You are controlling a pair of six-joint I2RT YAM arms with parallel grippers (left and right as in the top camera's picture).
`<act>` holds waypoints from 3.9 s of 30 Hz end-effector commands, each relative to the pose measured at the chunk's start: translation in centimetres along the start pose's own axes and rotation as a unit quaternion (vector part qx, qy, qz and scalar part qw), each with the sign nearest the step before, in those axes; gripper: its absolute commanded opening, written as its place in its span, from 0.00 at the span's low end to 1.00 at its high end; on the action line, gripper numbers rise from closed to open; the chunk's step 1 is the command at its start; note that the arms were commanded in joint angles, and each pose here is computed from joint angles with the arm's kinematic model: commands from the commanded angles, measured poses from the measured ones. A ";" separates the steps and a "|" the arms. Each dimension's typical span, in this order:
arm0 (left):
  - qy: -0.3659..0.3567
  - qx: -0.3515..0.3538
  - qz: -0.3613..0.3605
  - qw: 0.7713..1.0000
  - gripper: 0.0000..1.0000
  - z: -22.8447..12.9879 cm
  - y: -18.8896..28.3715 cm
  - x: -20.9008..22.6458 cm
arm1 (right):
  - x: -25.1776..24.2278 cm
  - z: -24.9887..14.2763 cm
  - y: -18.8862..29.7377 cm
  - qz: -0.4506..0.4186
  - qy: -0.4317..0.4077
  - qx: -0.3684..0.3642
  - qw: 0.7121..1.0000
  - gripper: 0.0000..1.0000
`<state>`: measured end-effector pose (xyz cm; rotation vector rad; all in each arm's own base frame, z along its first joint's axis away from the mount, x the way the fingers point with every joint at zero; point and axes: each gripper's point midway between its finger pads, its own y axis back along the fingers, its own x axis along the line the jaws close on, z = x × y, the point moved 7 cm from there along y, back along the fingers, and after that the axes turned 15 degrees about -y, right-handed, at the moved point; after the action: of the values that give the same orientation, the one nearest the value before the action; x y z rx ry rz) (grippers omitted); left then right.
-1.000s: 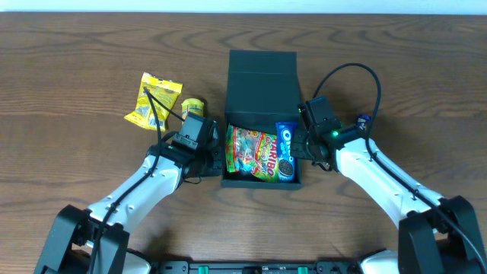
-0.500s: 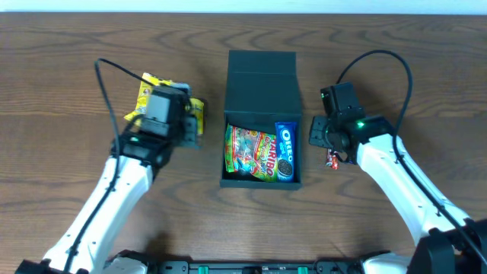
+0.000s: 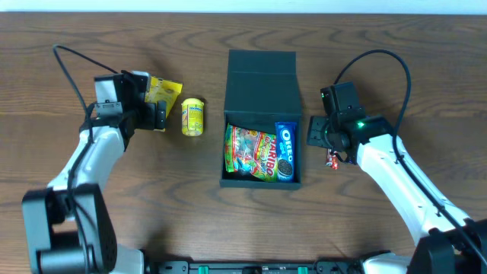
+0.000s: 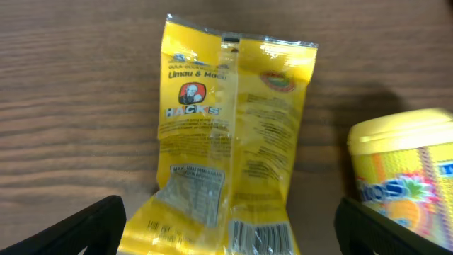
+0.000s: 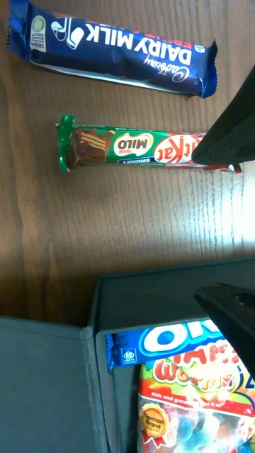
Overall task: Pack container
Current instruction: 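Grasp the yellow Hacks bag with the left gripper, then lower the Hacks bag into the box with the left gripper and release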
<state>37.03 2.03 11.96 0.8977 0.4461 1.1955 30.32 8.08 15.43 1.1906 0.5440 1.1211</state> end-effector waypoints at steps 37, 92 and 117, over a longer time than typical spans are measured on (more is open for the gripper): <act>0.003 -0.052 -0.074 0.996 0.06 6.6 14.4 -9.1 | -8.4 3.0 0.9 -0.044 -0.140 0.041 0.988 0.51; -0.102 0.165 -0.130 0.972 0.06 -0.3 2.2 -28.2 | -8.8 2.7 0.9 -0.036 -0.134 0.061 0.988 0.68; -0.123 0.144 -0.073 0.979 0.06 -0.1 3.3 -26.4 | -8.9 2.5 1.0 -0.039 -0.123 0.067 0.989 0.68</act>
<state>25.85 -22.27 11.42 1.2089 0.4648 0.8624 28.28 -0.82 14.48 1.4070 0.4945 0.8415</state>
